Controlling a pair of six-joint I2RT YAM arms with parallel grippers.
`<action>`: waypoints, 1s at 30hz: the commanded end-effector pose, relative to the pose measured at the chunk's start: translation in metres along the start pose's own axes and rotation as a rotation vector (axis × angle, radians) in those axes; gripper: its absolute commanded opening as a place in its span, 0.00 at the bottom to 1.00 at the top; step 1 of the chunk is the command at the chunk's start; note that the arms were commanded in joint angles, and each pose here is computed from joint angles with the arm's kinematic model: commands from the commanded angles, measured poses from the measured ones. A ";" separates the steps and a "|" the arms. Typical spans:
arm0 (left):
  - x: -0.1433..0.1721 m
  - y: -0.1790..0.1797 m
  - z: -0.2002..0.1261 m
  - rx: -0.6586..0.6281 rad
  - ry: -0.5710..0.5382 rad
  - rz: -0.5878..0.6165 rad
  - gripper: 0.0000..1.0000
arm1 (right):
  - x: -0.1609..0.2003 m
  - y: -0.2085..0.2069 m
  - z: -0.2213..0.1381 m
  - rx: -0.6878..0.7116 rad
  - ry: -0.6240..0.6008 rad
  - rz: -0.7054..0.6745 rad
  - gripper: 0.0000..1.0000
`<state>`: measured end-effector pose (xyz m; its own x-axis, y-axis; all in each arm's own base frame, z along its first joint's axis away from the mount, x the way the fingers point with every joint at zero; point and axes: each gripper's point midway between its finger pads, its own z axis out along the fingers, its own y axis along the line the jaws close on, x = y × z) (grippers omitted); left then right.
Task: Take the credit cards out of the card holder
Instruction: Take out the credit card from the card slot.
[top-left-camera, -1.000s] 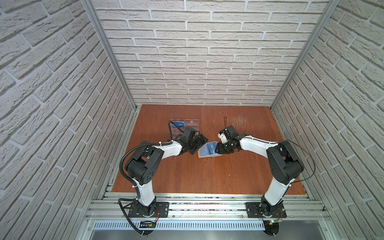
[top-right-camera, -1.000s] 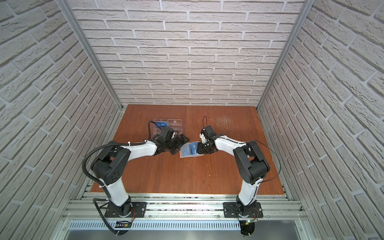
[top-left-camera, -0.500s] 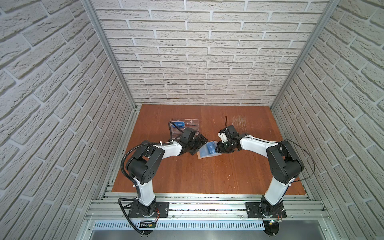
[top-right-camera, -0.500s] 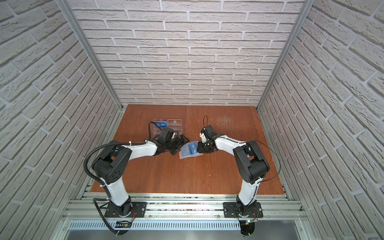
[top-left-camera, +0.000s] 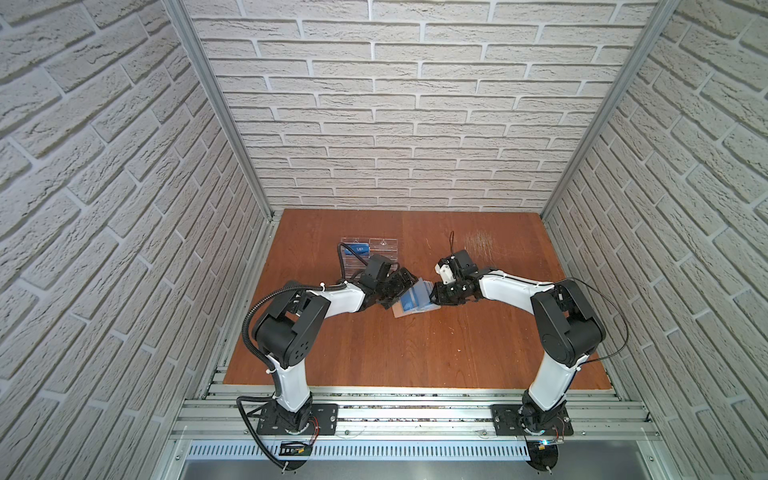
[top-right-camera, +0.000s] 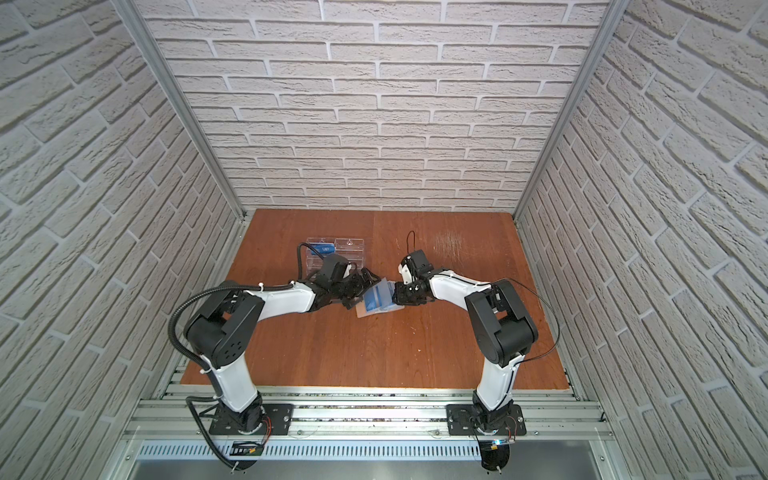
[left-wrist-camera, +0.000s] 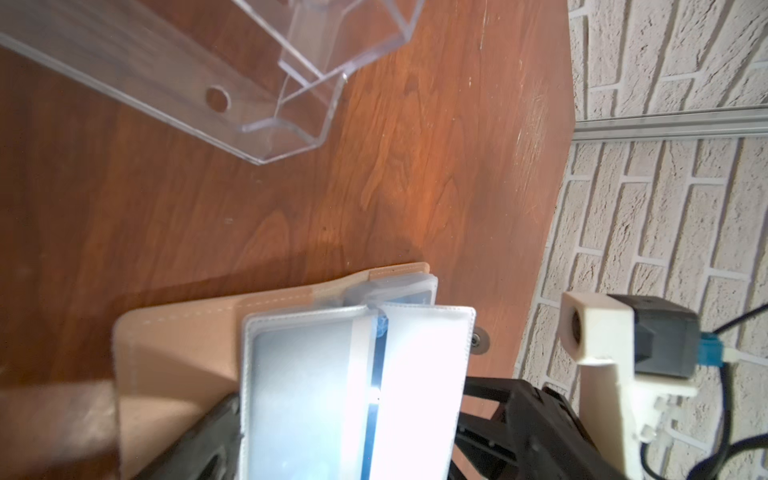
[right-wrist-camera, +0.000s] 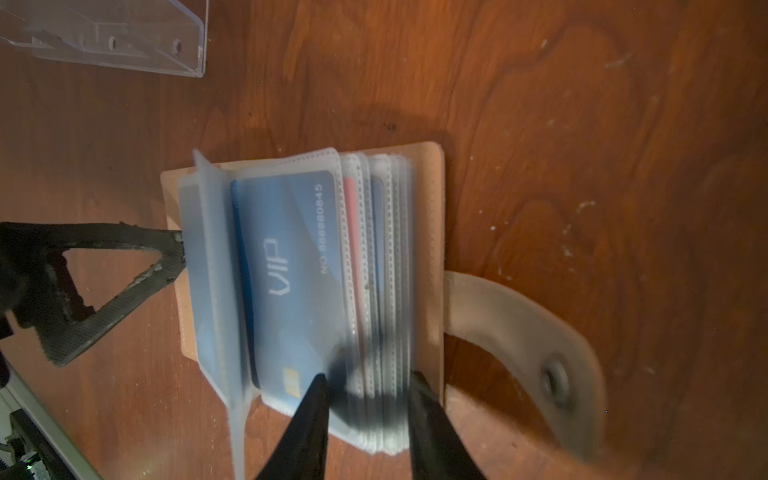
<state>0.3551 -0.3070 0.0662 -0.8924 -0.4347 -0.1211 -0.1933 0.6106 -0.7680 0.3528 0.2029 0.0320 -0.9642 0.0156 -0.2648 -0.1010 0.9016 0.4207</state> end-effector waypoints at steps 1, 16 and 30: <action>0.000 -0.016 0.003 0.061 0.000 0.015 0.98 | 0.011 0.000 0.012 -0.015 0.036 0.013 0.32; 0.004 -0.004 0.008 0.056 0.004 -0.017 0.98 | -0.001 0.005 -0.028 -0.014 -0.046 0.017 0.49; 0.006 0.001 0.011 0.060 0.006 -0.034 0.98 | -0.005 0.020 -0.063 -0.043 -0.110 0.002 0.57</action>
<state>0.3573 -0.3120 0.0648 -0.8833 -0.4586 -0.0971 -0.2033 0.5614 -0.8022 0.3453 0.1900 0.0970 -0.9258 0.0671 -0.3720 -0.1098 0.8939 0.4346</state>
